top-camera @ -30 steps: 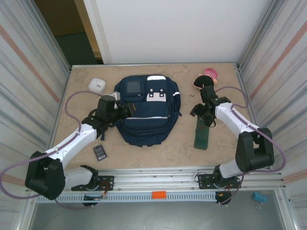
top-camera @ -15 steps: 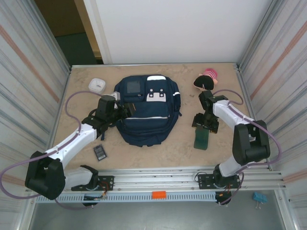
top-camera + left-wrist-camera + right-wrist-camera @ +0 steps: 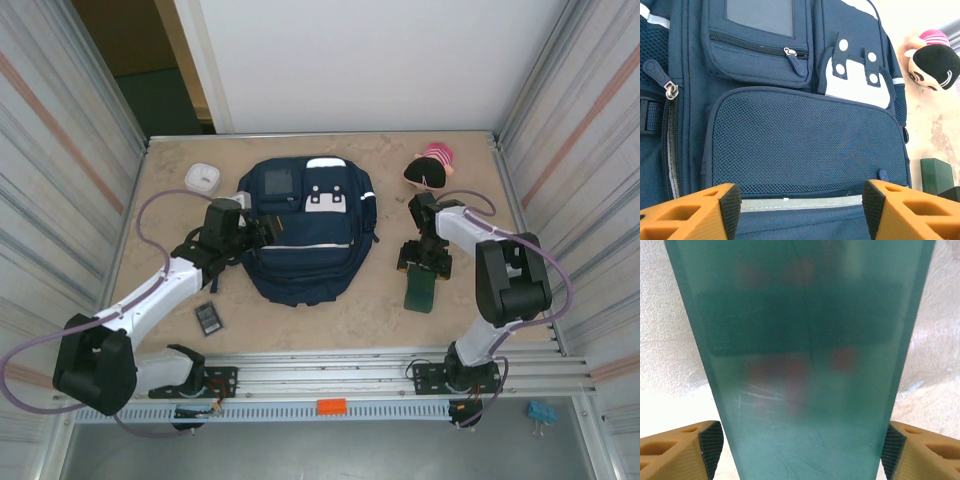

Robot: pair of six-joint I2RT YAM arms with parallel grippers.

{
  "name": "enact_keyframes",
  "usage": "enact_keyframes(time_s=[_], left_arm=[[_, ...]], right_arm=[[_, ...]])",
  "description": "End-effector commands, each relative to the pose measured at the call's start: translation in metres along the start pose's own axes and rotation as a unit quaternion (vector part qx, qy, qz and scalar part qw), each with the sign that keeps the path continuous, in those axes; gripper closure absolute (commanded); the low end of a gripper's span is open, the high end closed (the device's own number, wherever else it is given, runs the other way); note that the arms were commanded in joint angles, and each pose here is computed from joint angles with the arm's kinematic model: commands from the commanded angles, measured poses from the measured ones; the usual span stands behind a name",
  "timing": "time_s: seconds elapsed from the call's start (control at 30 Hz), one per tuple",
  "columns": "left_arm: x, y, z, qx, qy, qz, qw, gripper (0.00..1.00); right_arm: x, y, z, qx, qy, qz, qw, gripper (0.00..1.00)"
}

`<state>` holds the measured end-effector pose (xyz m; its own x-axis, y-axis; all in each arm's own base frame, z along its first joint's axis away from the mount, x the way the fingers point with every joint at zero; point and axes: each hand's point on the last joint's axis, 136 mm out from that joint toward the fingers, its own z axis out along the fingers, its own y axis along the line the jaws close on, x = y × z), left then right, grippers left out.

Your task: Pack books, pencil case, and school supplies into a backpack

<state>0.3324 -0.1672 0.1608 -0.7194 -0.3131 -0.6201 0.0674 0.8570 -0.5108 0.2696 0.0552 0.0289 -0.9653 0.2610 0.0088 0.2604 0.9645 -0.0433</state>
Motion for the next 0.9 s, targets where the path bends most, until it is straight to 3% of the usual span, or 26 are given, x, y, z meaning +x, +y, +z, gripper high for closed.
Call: enact_keyframes(time_s=[0.0,0.43,0.7,0.87], left_arm=[[-0.01,-0.012,-0.001,0.017,-0.009,0.008,1.0,0.33],[-0.004,-0.008,-0.003,0.013,-0.003,0.013,1.0,0.33],[-0.003,-0.009,-0.009,0.017,-0.005,0.013,1.0,0.33],[-0.007,-0.013,-0.017,0.022,-0.019,0.05,0.998,0.33]], right_arm=[[-0.001,-0.001,0.007,0.013,0.002,-0.013,1.0,0.19],[0.0,0.003,0.018,-0.008,-0.005,0.002,1.0,0.31],[-0.019,0.013,-0.06,-0.13,-0.124,0.056,0.982,0.37],[-0.024,0.02,-0.115,-0.258,-0.205,0.104,0.938,0.39]])
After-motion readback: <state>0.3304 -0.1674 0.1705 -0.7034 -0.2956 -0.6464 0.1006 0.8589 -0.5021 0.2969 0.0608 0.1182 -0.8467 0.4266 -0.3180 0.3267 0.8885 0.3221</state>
